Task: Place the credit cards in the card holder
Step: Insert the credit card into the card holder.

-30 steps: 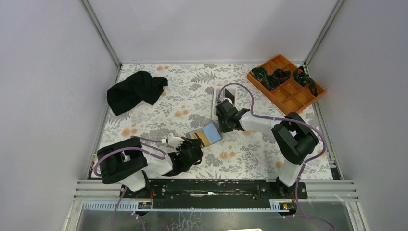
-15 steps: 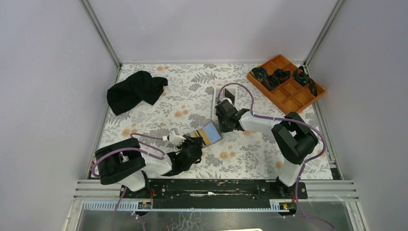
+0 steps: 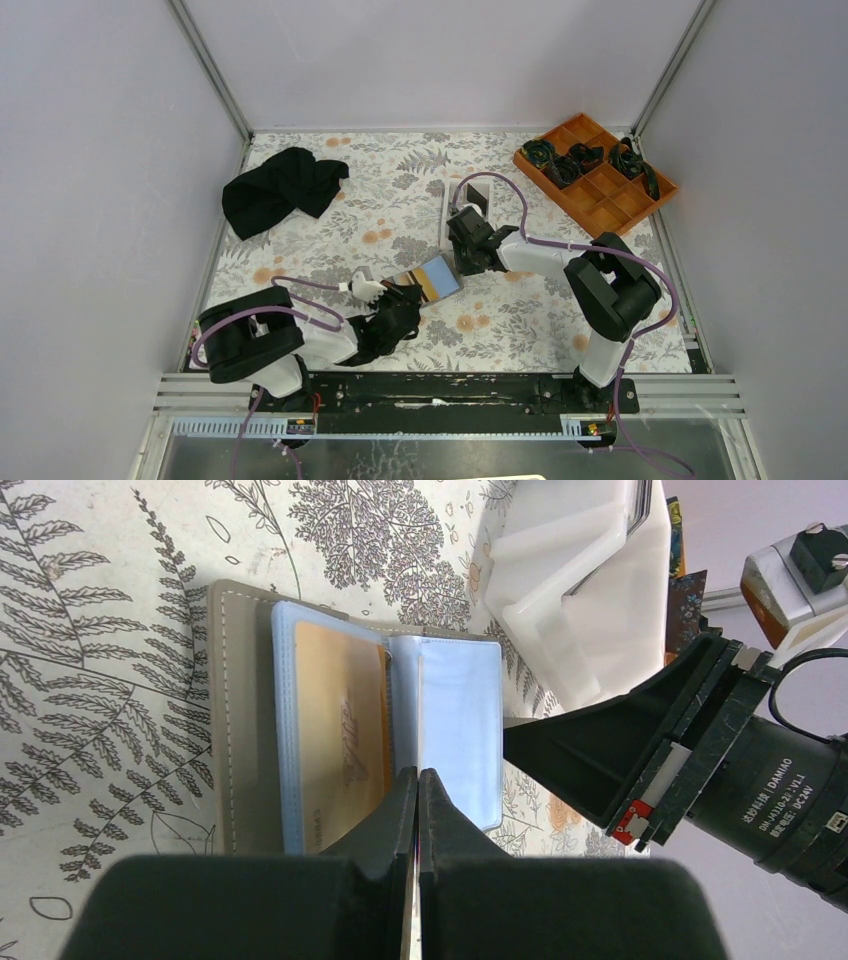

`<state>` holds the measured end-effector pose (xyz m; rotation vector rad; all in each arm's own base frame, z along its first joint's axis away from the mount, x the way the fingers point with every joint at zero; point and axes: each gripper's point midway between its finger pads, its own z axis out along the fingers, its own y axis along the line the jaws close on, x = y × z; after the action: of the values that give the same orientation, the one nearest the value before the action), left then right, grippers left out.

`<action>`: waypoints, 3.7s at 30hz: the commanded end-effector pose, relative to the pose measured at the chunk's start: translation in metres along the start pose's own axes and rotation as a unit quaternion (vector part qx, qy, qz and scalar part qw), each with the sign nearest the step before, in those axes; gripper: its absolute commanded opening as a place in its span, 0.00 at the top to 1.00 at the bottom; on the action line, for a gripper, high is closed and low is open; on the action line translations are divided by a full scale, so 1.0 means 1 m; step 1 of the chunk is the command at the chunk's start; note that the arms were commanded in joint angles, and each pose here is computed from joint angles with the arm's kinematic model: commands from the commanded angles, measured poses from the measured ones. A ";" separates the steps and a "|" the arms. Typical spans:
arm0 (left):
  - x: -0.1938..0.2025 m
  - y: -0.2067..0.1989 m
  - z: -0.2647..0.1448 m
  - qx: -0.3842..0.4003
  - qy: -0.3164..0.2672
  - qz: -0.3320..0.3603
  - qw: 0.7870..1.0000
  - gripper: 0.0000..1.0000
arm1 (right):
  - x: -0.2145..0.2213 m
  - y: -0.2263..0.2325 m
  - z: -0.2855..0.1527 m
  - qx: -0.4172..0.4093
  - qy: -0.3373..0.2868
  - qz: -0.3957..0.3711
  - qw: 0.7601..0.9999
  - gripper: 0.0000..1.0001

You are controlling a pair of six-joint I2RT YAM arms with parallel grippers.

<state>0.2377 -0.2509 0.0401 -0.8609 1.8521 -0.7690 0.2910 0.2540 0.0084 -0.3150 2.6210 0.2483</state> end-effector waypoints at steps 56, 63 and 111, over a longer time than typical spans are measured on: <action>0.010 0.061 0.000 -0.095 0.008 0.055 0.994 1.00 | 0.015 -0.005 -0.026 0.048 0.039 -0.030 0.998 0.66; 0.009 0.063 -0.002 -0.096 0.009 0.058 0.994 1.00 | -0.016 0.007 -0.045 0.026 -0.015 -0.023 0.999 0.71; -0.006 0.056 -0.006 -0.065 -0.008 0.032 0.997 1.00 | 0.036 0.020 0.004 0.041 0.071 -0.054 0.995 0.97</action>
<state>0.2280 -0.2368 0.0205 -0.9272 1.8922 -0.7206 0.2711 0.2836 0.0144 -0.4533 2.6687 0.1646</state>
